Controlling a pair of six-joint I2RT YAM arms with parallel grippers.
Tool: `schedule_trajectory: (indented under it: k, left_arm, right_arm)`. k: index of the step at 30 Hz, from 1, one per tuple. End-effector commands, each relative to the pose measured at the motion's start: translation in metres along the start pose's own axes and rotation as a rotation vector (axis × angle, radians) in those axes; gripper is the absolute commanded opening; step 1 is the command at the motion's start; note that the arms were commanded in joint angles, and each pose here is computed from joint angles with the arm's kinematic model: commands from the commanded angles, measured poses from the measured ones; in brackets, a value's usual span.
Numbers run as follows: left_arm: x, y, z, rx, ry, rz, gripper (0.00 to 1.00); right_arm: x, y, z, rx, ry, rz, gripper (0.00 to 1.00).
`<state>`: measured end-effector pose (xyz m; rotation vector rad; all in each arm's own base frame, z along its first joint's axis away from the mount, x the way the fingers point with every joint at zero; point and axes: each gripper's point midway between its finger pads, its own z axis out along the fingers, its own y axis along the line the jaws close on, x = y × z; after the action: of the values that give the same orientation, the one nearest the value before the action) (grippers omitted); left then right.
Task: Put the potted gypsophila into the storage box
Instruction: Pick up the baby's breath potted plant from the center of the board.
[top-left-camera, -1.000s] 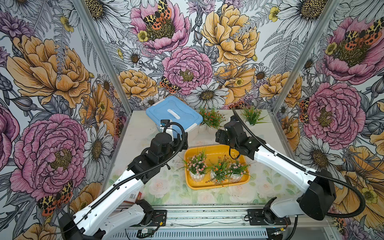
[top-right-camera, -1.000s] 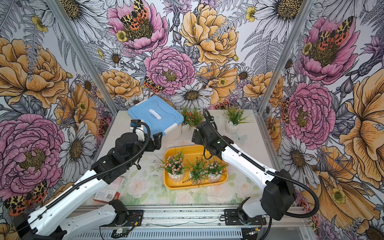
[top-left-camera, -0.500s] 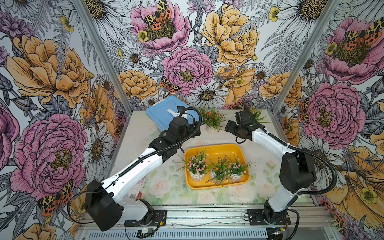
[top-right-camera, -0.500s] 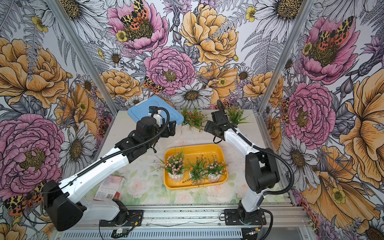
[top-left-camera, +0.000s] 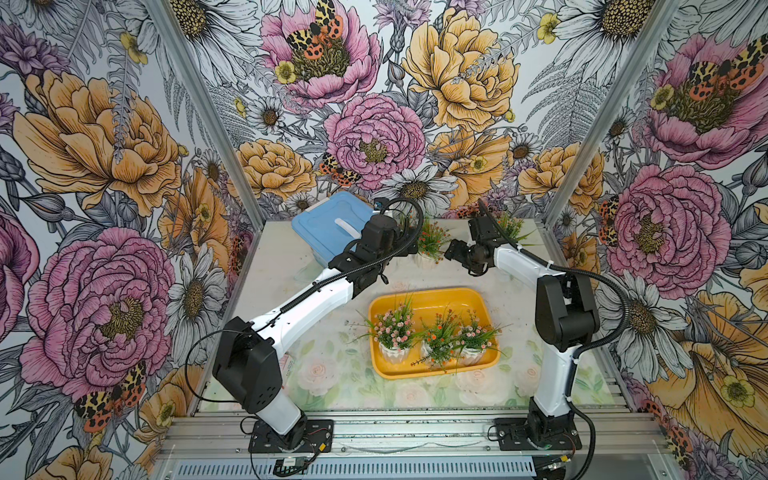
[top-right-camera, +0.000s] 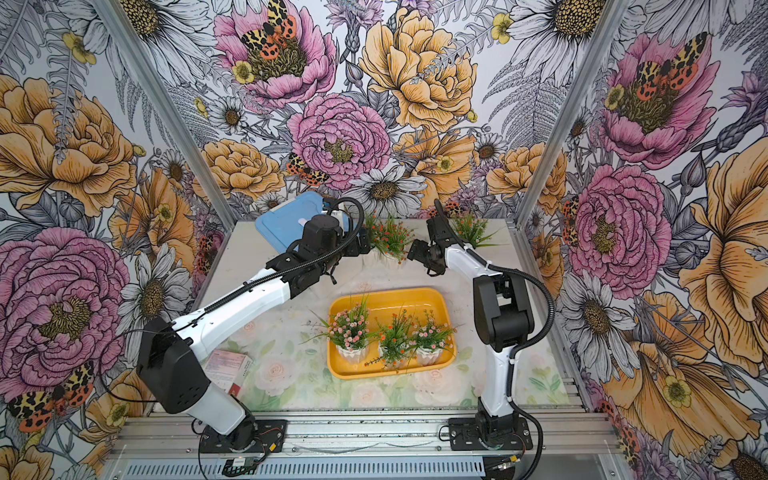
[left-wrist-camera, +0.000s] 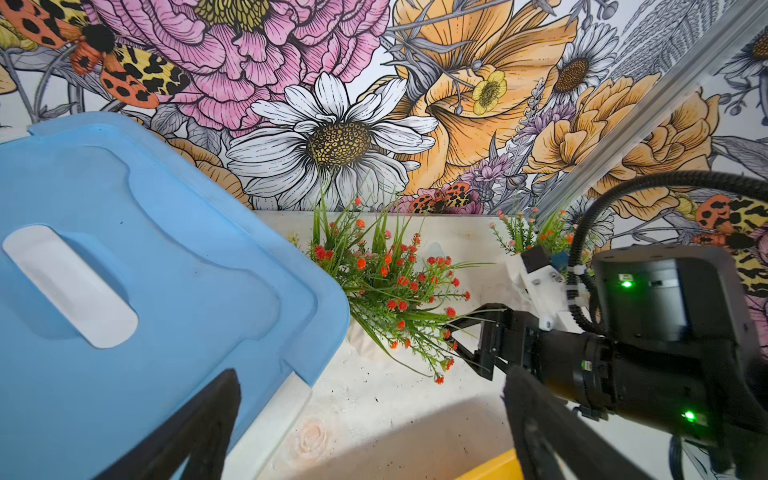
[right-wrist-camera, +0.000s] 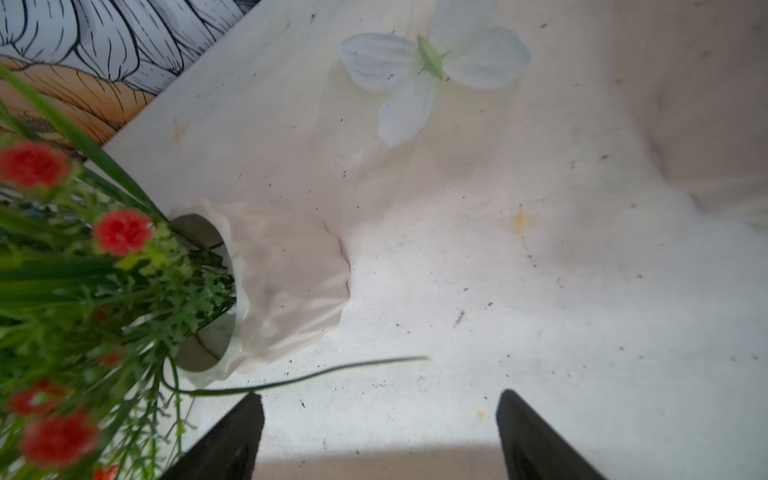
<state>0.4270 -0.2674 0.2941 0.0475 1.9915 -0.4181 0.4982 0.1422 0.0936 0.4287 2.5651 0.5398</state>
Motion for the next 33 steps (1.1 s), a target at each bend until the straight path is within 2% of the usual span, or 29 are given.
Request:
schedule_trajectory:
  k: [1,6,11,14,20,33]
  left_arm:
    - [-0.015,-0.005,0.006,0.024,-0.021,-0.004,0.99]
    - [-0.018,-0.006,0.014,0.019,-0.021,-0.006,0.99]
    - [-0.017,-0.003,0.014,0.007,-0.023,-0.013,0.99]
    - [-0.017,0.0,0.011,-0.003,-0.026,-0.015,0.99]
    - [-0.013,0.007,0.006,-0.022,-0.024,-0.014,0.99]
    - [-0.008,0.014,-0.007,-0.034,-0.016,-0.018,0.99]
  right_arm:
    - [-0.019,0.015,0.002,-0.063,-0.024,-0.027,0.91]
    - [-0.025,0.022,0.011,-0.091,-0.018,-0.031,0.93]
    - [-0.03,0.023,0.019,-0.101,-0.012,-0.028,0.9]
    - [-0.031,0.022,0.023,-0.094,-0.014,-0.039,0.86]
    - [-0.029,0.02,0.027,-0.067,-0.021,-0.056,0.73]
    - [-0.028,0.042,0.029,-0.032,-0.072,-0.118,0.75]
